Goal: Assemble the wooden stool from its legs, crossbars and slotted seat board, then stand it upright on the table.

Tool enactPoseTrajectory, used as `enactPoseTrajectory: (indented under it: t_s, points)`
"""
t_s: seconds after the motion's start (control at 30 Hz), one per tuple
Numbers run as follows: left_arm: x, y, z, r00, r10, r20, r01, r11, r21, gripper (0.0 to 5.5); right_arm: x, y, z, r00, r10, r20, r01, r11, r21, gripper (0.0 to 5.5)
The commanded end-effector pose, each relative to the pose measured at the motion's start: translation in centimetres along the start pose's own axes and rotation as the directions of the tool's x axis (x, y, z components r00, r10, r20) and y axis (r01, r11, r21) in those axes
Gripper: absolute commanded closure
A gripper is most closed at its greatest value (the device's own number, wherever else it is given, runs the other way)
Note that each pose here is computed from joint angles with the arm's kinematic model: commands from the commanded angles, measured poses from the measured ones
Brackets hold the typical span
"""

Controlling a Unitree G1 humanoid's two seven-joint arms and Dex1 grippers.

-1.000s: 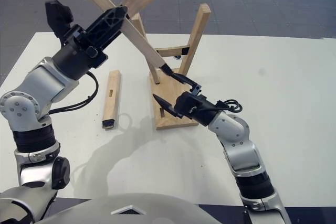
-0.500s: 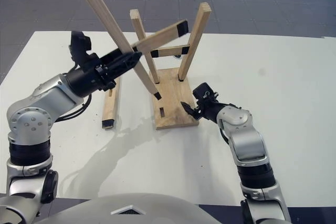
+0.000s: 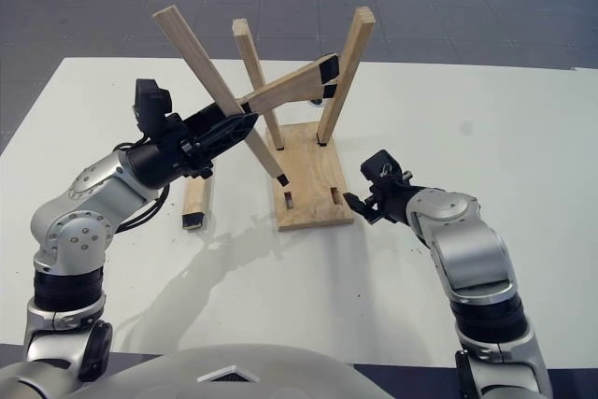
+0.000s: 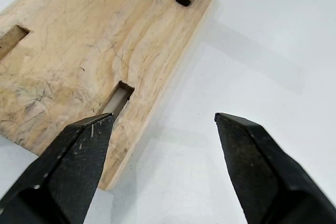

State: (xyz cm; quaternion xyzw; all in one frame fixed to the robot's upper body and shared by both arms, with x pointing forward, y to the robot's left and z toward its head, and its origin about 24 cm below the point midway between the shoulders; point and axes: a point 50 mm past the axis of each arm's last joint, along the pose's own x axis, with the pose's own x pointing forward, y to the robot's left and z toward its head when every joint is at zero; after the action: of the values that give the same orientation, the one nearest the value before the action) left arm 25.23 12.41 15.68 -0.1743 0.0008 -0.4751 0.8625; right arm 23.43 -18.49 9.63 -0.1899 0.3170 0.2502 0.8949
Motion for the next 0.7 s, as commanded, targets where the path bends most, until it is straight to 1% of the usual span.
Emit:
enactPoseTrajectory:
  t_s: [0.03, 0.33, 0.47, 0.7]
  points:
    - [0.1, -0.2, 0.2, 1.0, -0.005, 0.012, 0.005, 1.0, 0.017, 3.42, 0.6, 0.4, -0.7, 1.0, -0.003, -0.021, 0.003, 1.0, 0.006, 1.97]
    - [0.3, -0.7, 0.1, 1.0, -0.014, 0.008, 0.014, 1.0, 0.016, 3.42, 2.0, 0.2, -3.5, 0.995, -0.036, -0.091, 0.037, 0.999, 0.012, 1.97]
    - [0.2, -0.8, 0.0, 1.0, -0.01, 0.004, 0.01, 1.0, 0.015, 3.42, 2.4, 0.5, -3.7, 0.996, -0.03, -0.089, 0.031, 0.999, 0.011, 1.97]
    - [0.4, -0.9, 0.0, 1.0, 0.001, 0.021, -0.001, 1.0, 0.015, 3.42, 4.5, 1.2, -4.3, 0.994, -0.014, -0.105, 0.017, 1.0, 0.025, 1.97]
